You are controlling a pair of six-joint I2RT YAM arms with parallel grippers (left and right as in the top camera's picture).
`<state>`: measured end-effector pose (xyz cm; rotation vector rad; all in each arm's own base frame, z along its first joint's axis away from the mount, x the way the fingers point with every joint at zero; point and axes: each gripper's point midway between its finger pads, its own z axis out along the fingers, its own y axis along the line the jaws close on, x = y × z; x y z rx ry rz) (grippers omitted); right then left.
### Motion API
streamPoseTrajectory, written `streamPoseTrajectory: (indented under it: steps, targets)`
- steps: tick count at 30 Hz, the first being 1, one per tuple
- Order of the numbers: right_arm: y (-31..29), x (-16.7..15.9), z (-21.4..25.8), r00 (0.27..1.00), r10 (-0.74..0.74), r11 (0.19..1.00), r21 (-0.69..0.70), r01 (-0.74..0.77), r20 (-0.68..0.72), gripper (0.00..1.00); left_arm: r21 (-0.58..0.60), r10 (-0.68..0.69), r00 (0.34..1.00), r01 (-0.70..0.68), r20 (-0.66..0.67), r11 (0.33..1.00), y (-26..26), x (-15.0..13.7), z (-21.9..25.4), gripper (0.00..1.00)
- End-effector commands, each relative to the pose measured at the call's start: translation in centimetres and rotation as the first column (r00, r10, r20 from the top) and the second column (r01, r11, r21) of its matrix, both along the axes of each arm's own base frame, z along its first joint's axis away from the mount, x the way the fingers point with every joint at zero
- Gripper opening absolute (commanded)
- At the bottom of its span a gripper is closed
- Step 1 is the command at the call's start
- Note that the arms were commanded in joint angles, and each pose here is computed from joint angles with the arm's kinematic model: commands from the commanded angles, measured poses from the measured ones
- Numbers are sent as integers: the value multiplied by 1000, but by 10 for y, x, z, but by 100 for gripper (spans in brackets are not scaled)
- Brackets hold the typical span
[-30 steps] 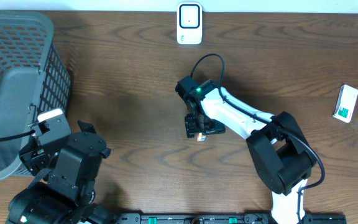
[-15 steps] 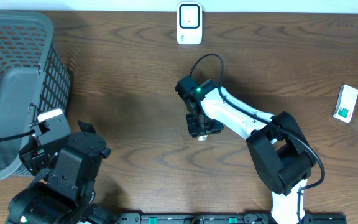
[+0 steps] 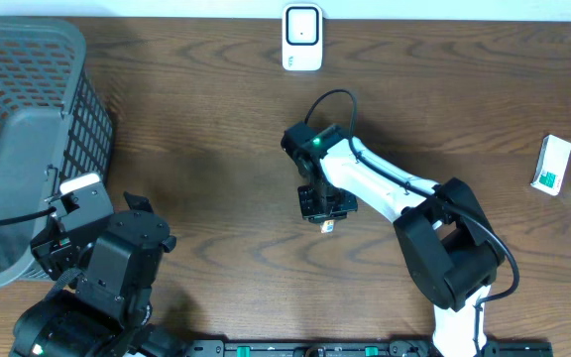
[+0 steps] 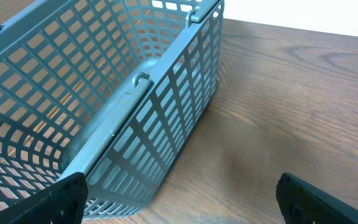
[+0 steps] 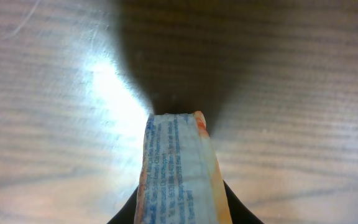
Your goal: Scan the item barcode
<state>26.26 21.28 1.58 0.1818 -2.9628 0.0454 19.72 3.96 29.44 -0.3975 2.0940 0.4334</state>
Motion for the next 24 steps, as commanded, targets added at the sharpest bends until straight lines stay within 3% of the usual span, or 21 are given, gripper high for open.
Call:
streamPoseTrajectory:
  steps: [1, 11, 17, 19, 24]
  targets:
    - [8, 11, 13, 999, -35, 998, 60, 36, -7, 17, 10, 10, 1000, -10, 5, 1000, 3, -1, 3, 97]
    - [28, 18, 59, 991, -93, 972, 209, 112, -97, 21, 10, 10, 1000, -10, 5, 1000, 3, -1, 3, 97]
    - [54, 17, 85, 964, -133, 888, 405, 219, -230, 15, 10, 9, 1000, -9, 5, 1000, 3, -1, 3, 97]
    - [55, 18, 89, 955, -142, 866, 435, 248, -260, 11, 10, 10, 1000, -10, 6, 1000, 3, -1, 3, 97]
    - [56, 17, 101, 928, -154, 814, 489, 313, -338, 13, 10, 10, 1000, -10, 6, 1000, 3, -1, 3, 97]
